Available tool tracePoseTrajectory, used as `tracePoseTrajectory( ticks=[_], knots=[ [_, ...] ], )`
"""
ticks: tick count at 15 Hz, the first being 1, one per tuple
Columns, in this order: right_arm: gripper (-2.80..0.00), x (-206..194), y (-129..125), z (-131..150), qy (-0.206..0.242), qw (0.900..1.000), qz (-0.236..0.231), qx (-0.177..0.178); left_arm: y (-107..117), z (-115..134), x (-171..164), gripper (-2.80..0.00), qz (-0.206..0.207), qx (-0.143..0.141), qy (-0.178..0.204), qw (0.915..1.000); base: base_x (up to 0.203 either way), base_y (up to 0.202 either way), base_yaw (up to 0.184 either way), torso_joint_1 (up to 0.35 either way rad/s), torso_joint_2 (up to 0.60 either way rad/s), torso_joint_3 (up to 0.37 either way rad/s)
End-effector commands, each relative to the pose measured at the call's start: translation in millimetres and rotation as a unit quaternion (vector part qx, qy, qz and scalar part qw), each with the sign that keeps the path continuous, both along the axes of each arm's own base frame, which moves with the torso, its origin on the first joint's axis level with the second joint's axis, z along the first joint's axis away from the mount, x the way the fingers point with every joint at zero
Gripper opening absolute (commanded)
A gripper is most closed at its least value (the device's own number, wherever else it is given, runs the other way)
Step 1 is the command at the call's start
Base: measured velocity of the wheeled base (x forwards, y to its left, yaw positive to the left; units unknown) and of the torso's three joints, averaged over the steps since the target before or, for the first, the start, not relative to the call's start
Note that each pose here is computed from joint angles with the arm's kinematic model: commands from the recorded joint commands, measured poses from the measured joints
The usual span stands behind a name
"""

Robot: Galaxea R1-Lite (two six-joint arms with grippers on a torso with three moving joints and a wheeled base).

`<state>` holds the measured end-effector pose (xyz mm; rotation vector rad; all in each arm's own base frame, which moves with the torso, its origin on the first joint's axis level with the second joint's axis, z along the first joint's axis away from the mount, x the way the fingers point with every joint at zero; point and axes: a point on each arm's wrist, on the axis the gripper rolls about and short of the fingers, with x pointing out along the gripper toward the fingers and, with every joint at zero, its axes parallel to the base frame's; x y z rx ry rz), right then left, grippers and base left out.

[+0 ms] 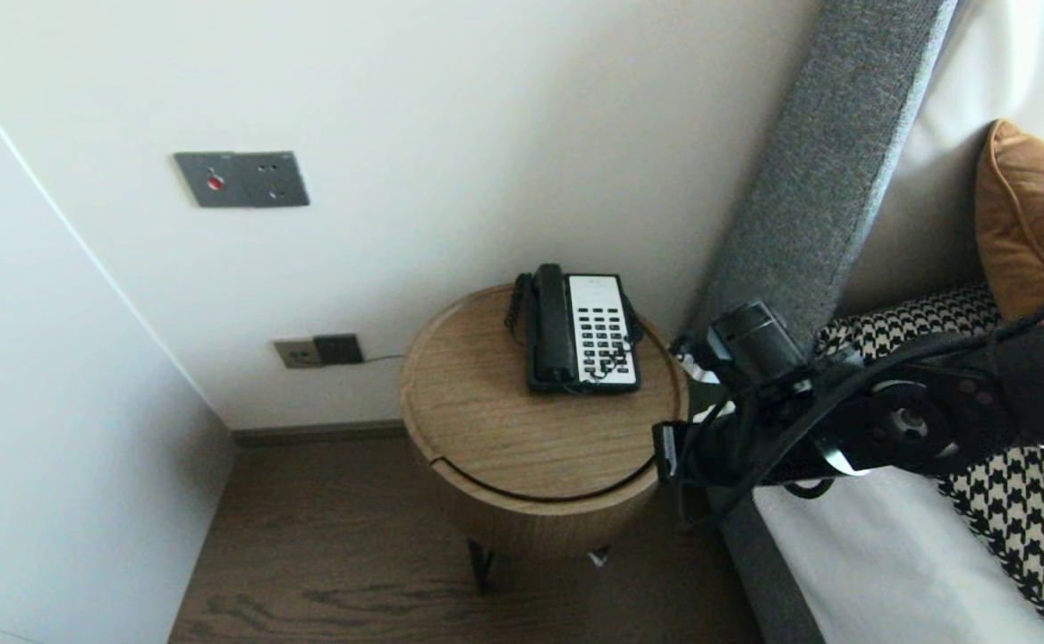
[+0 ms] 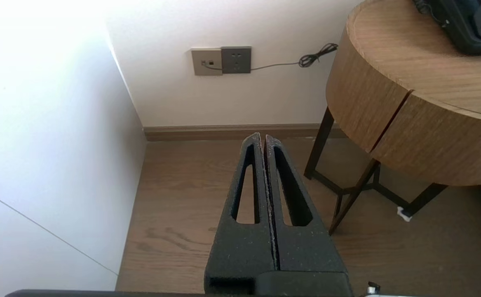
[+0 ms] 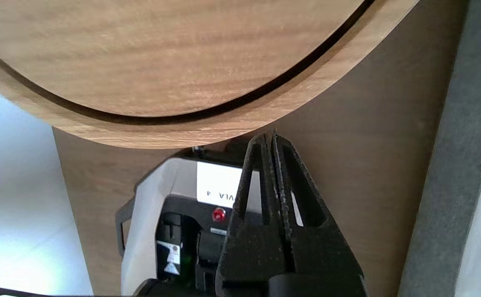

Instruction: Open the nightstand drawer

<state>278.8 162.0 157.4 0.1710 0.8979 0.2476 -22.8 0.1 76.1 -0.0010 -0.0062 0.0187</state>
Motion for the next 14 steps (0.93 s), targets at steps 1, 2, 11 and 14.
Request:
tracePoseTrajectory(
  ticks=[1,2,11,14],
  knots=[
    [-2.8,3,4,-16,0.022,1.0,0.0,-0.01,0,0,0,-2.8,0.0,0.0,-0.002,1.0,0.0,0.0,0.0,0.0,0.0,0.0],
    [-2.8,3,5,-18,0.025,1.0,-0.001,-0.011,0,0,0,-2.8,0.001,0.0,-0.002,1.0,0.0,0.0,0.0,0.0,0.0,0.0],
    [-2.8,19,14,-32,0.018,1.0,-0.016,0.003,0,0,0,-2.8,0.001,0.0,-0.002,1.0,0.0,0.0,0.0,0.0,0.0,0.0],
    [-2.8,21,15,-36,0.021,1.0,-0.017,0.001,0,0,0,-2.8,0.0,0.0,-0.002,1.0,0.0,0.0,0.0,0.0,0.0,0.0]
  ],
)
